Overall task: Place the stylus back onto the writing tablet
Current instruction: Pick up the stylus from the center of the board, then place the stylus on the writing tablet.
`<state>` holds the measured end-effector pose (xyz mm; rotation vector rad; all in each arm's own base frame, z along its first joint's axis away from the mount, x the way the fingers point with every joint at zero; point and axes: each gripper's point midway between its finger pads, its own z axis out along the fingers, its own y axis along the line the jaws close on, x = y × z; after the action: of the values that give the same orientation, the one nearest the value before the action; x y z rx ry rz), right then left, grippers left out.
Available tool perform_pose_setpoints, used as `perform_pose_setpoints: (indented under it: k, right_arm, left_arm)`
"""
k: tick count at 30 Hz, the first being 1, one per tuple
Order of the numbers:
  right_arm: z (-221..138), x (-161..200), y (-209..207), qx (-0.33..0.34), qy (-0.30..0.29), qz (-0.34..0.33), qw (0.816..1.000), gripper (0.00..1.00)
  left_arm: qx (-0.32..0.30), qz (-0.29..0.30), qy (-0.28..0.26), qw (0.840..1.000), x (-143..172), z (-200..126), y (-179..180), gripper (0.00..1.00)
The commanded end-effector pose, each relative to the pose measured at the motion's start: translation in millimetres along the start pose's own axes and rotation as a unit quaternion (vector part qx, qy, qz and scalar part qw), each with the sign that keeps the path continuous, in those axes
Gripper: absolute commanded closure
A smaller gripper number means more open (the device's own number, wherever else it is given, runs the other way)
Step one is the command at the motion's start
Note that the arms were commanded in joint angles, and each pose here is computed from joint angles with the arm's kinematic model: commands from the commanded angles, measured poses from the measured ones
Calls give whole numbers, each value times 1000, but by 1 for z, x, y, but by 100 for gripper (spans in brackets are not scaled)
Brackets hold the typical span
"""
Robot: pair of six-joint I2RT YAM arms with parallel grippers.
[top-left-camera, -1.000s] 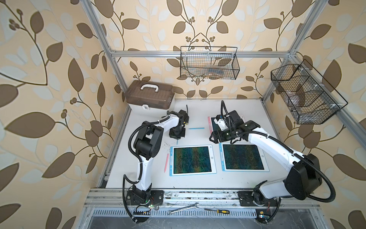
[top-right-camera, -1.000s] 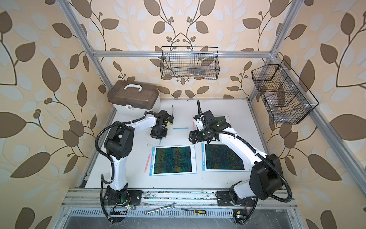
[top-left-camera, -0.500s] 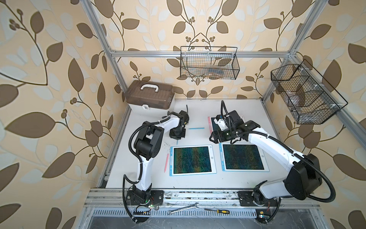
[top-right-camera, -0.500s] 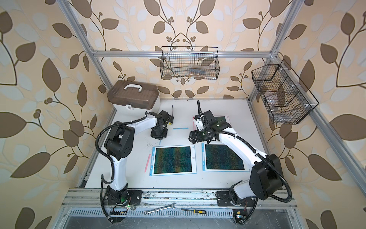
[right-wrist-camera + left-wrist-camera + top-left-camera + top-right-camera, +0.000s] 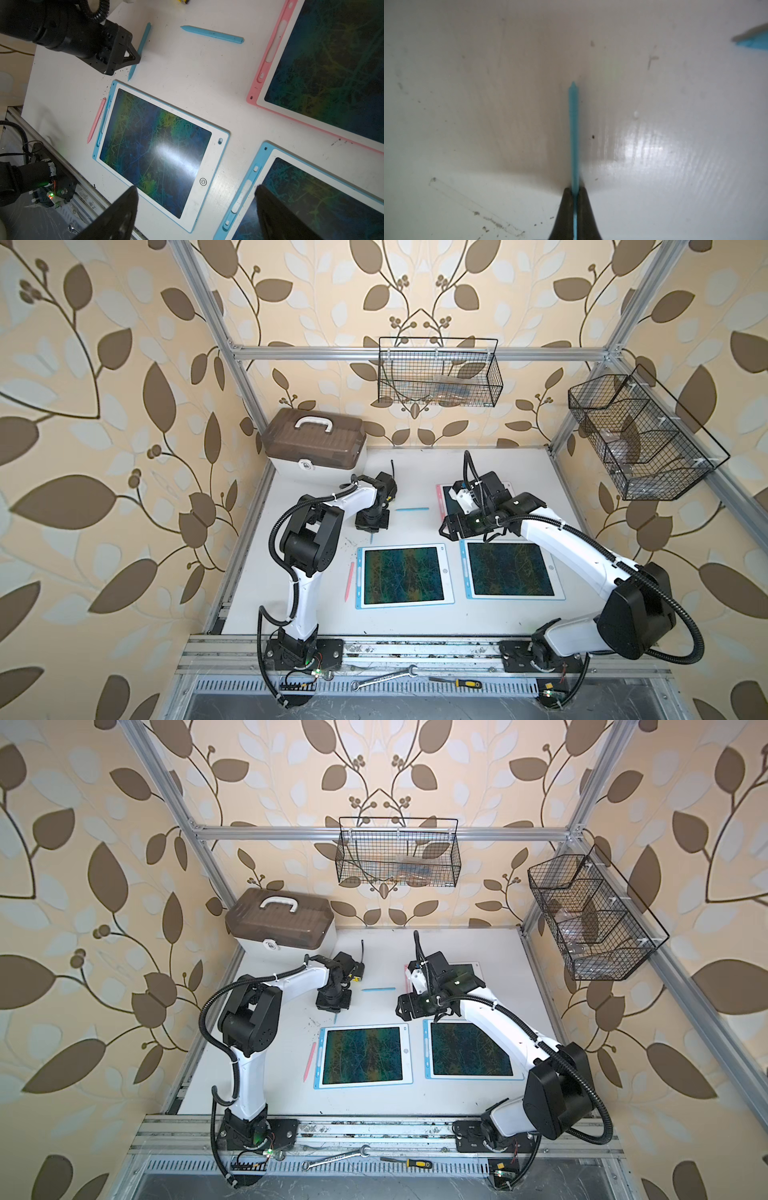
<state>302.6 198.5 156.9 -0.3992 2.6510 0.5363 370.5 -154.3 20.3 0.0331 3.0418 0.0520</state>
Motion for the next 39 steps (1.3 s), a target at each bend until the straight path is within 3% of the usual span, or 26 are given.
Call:
perform_pose_setpoints:
  k: [1,10,21,29,39]
  right_arm:
    - [-5,-2,4,-6,-7,-4,1000,12]
    - [-6,-1,5,-7,-8,-6,1000,12]
    - [-4,-1,7,-11,-8,-7,1000,12]
    - [-2,1,9,-12,-6,-8,1000,12]
    - [-2,3,11,-14,-5,-10,1000,12]
  left_arm:
    - [-15,-9,-1,1000,4,-20,8,100]
    - [-12,-33,-17,999,13,-49,16,100]
    - [14,-80,-13,997,68,-75,20,100]
    - [-2,-82,9,997,115,-71,11,100]
    - [-32,-85,23,996,146,-65,22,100]
